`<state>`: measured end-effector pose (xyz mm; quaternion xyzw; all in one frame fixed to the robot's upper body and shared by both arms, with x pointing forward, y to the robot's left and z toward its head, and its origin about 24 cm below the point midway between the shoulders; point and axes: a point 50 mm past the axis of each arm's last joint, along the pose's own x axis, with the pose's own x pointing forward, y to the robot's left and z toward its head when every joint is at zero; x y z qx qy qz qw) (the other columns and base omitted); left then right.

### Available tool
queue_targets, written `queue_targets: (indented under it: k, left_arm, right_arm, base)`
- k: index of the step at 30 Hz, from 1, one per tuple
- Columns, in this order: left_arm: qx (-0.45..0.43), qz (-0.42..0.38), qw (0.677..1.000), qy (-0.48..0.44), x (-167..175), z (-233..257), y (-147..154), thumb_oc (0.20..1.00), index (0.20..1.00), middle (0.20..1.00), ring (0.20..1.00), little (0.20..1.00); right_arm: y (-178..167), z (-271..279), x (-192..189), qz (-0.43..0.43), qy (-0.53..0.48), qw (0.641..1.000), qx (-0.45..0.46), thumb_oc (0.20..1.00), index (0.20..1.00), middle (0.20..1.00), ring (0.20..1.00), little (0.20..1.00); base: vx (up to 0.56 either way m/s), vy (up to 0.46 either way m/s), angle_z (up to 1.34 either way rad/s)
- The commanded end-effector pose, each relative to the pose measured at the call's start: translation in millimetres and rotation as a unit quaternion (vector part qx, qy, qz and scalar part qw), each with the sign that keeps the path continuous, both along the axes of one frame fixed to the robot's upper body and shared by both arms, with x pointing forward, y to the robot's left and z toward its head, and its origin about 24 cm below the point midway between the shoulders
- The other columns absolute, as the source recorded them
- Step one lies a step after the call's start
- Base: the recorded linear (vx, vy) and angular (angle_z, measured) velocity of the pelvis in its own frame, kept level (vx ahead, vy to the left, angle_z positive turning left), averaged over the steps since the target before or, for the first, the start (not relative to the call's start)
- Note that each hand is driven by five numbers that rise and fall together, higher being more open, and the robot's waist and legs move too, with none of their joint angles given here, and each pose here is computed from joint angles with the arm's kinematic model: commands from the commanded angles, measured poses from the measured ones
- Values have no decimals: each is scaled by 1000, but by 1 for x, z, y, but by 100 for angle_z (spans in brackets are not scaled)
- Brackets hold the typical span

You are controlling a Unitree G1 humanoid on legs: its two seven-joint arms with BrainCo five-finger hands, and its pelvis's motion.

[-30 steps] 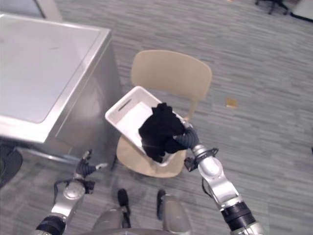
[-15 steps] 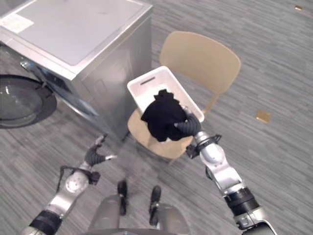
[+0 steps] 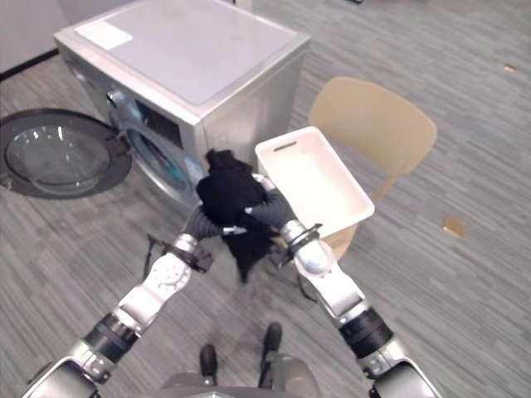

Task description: Grab the laundry basket,head to the washer,open it,put in the laundry and shut it.

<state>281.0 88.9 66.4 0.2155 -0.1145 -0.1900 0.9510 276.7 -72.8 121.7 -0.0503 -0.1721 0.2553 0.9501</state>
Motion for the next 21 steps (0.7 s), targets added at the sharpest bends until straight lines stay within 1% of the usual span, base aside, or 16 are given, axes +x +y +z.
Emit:
queue_targets:
  k: [1, 2, 4, 5, 6, 8, 9, 10, 11, 12, 13, 14, 17, 20, 21]
  left_arm:
    - [-8, -36, 999, -23, 9, 9, -24, 209, 209, 209, 209, 209]
    - [-8, -36, 999, -23, 9, 9, -24, 200, 200, 200, 200, 200]
    - [-14, -33, 999, -29, 11, 12, -25, 200, 200, 200, 200, 200]
    - [-19, -29, 999, -31, 12, 14, -24, 200, 200, 200, 200, 200]
    - [-26, -25, 999, -32, 12, 15, -22, 200, 200, 200, 200, 200]
    - [-33, -13, 999, -35, 13, 17, -16, 200, 200, 200, 200, 200]
    - [-41, 3, 999, -29, 12, 15, -9, 200, 200, 200, 200, 200]
    - [-41, 3, 999, -28, 12, 15, -8, 200, 200, 200, 200, 200]
    - [-45, 11, 999, -23, 11, 12, -4, 200, 200, 200, 200, 200]
    - [-54, 33, 998, -7, 9, 6, 9, 200, 200, 200, 200, 200]
    - [-54, 33, 998, -6, 8, 5, 9, 200, 200, 200, 200, 200]
    - [-59, 45, 997, 2, 6, 2, 17, 200, 200, 200, 200, 200]
    - [-67, 89, 993, 31, -4, -13, 45, 200, 200, 200, 200, 200]
    - [-68, 140, 984, 85, -20, -37, 78, 200, 200, 200, 200, 200]
    - [-68, 174, 974, 128, -34, -56, 99, 200, 200, 200, 200, 200]
  right_arm:
    - [21, 39, -6, 77, -44, 988, 126, 200, 200, 200, 200, 200]
    - [21, 39, -6, 77, -44, 988, 127, 200, 200, 200, 200, 200]
    - [33, 42, -11, 110, -35, 982, 148, 200, 200, 200, 200, 200]
    - [36, 41, -12, 121, -31, 981, 148, 548, 548, 548, 548, 548]
    - [38, 40, -13, 126, -28, 981, 143, 1000, 1000, 1000, 1000, 1000]
    - [38, 33, -14, 127, -18, 984, 125, 1000, 1000, 1000, 1000, 1000]
    - [34, 22, -13, 118, -4, 987, 107, 1000, 1000, 1000, 1000, 1000]
    - [34, 22, -13, 118, -3, 987, 107, 1000, 1000, 1000, 1000, 1000]
    - [30, 17, -13, 108, 2, 990, 95, 1000, 1000, 1000, 1000, 1000]
    - [17, 8, -11, 79, 3, 995, 64, 1000, 1000, 1000, 1000, 1000]
    - [17, 7, -12, 78, 4, 995, 64, 1000, 1000, 1000, 1000, 1000]
    - [8, 2, -12, 61, 7, 997, 49, 1000, 1000, 1000, 1000, 1000]
    - [-26, -19, -16, -5, 29, 999, 13, 1000, 1000, 1000, 1000, 1000]
    - [-66, -39, -27, -75, 61, 995, -15, 1000, 1000, 1000, 1000, 1000]
    - [-92, -58, -38, -121, 95, 987, -42, 1000, 1000, 1000, 1000, 1000]
  base:
    - [-2, 17, -13]
    - [3, 13, -11]
    - [4, 18, -6]
    - [16, 25, -10]
    - [23, 21, -15]
    - [24, 15, -20]
    - [23, 9, -20]
    - [26, 5, -16]
    - [28, -1, -14]
    - [28, -1, -8]
    - [30, -5, -4]
    - [0, 0, 0]
    - [32, -5, -1]
    - [11, -8, -1]
    - [20, -21, -4]
